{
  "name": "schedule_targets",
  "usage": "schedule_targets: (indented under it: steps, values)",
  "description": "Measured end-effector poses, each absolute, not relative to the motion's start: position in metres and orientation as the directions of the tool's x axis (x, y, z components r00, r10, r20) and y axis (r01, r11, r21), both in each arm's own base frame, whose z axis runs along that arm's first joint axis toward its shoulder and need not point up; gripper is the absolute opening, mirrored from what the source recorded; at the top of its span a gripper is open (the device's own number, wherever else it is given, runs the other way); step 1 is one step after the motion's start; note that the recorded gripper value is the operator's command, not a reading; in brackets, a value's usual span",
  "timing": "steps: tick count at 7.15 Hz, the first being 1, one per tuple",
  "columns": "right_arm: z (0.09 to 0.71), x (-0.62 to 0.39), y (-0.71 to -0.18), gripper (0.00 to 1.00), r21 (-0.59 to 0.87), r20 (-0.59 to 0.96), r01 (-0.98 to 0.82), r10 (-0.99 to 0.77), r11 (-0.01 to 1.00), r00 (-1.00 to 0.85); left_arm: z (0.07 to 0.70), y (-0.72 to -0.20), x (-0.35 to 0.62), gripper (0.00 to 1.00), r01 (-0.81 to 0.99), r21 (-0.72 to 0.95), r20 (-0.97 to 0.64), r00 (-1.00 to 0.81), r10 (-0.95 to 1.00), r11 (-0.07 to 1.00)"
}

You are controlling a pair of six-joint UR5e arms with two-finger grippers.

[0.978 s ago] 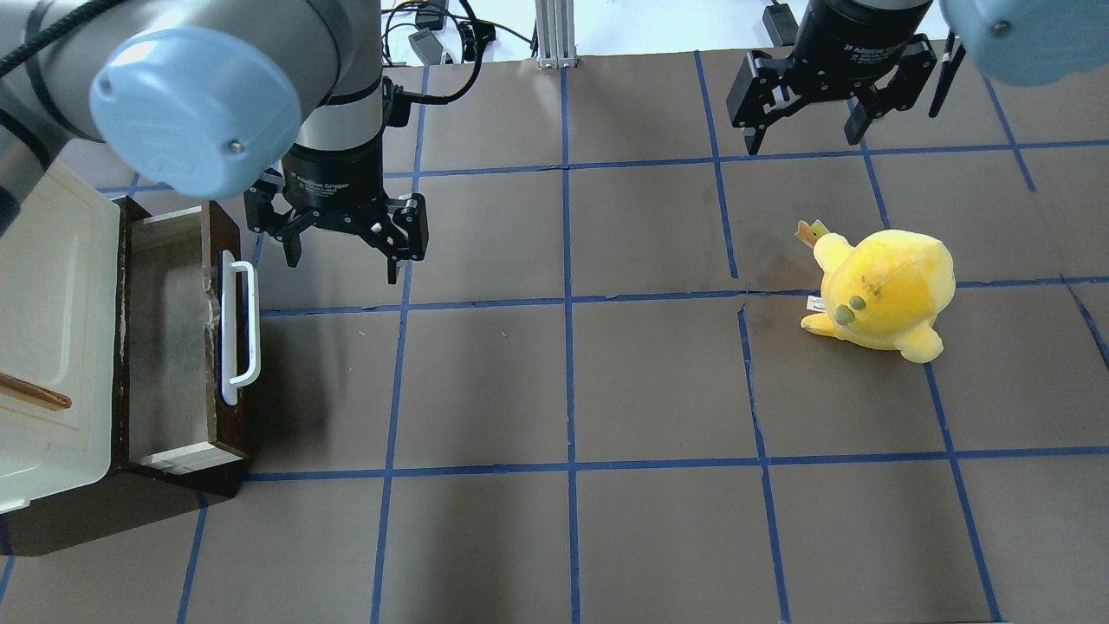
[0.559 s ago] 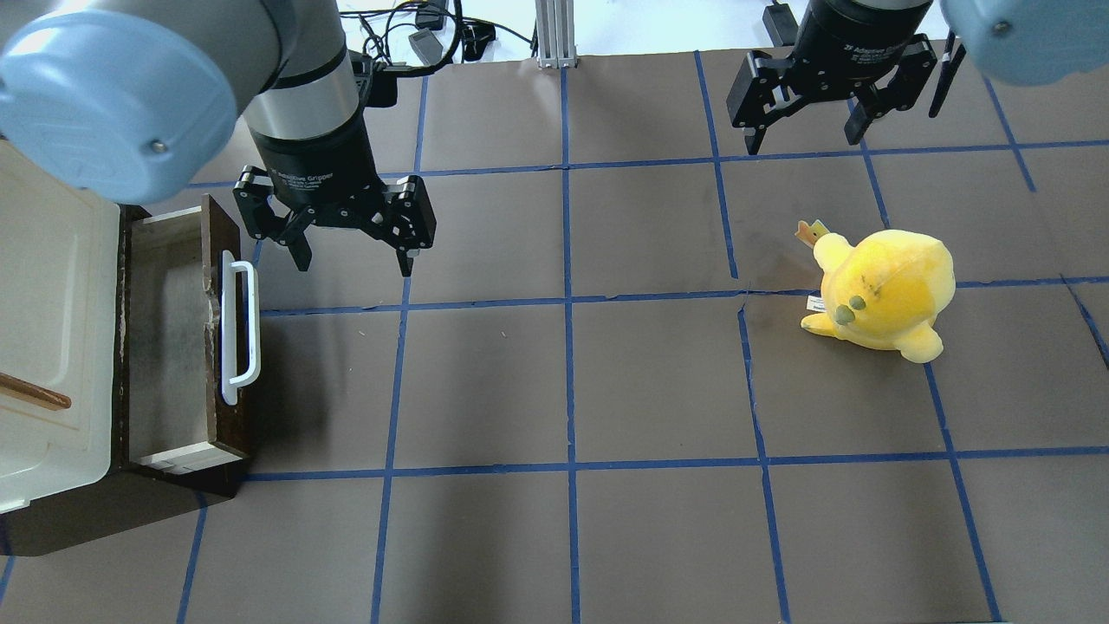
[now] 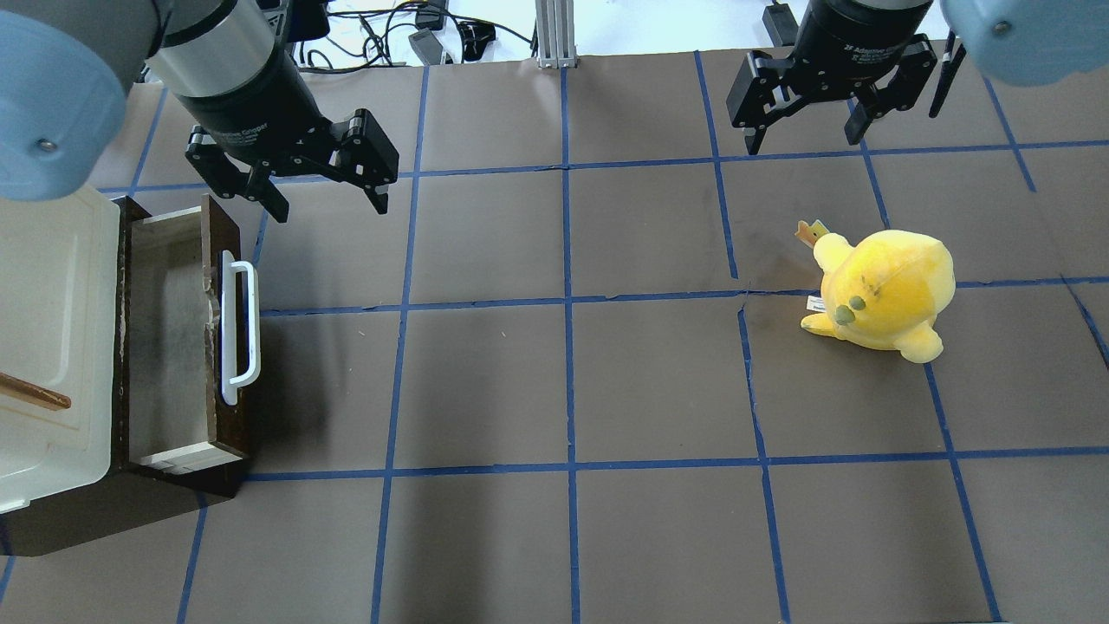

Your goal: Pull drawer sideways

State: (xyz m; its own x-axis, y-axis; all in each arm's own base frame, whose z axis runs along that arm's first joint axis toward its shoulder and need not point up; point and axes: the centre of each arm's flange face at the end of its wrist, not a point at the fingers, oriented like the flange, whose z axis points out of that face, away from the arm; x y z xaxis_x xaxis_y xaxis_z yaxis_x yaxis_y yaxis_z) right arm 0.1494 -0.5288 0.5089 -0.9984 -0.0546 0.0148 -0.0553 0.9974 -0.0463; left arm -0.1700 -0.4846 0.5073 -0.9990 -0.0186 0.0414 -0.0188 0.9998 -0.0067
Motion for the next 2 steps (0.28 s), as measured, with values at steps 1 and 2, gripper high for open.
schedule_targets:
  steps: [1, 2]
  values:
    - [0.5089, 0.1494, -0.5288, 1.0, -0.046, 0.015, -0.055, -0.055, 0.997, -0.998, 0.5072, -0.4847, -0.1697, 1.0, -0.018, -0.01, 0.041, -0.999, -0.018, 1.0]
    - [0.5089, 0.1494, -0.5288, 1.0, -0.046, 0.015, -0.055, -0.055, 0.997, -0.998, 0.5068, -0.4845, -0.1696, 1.0, -0.018, -0.011, 0.04, -0.999, -0.017, 1.0]
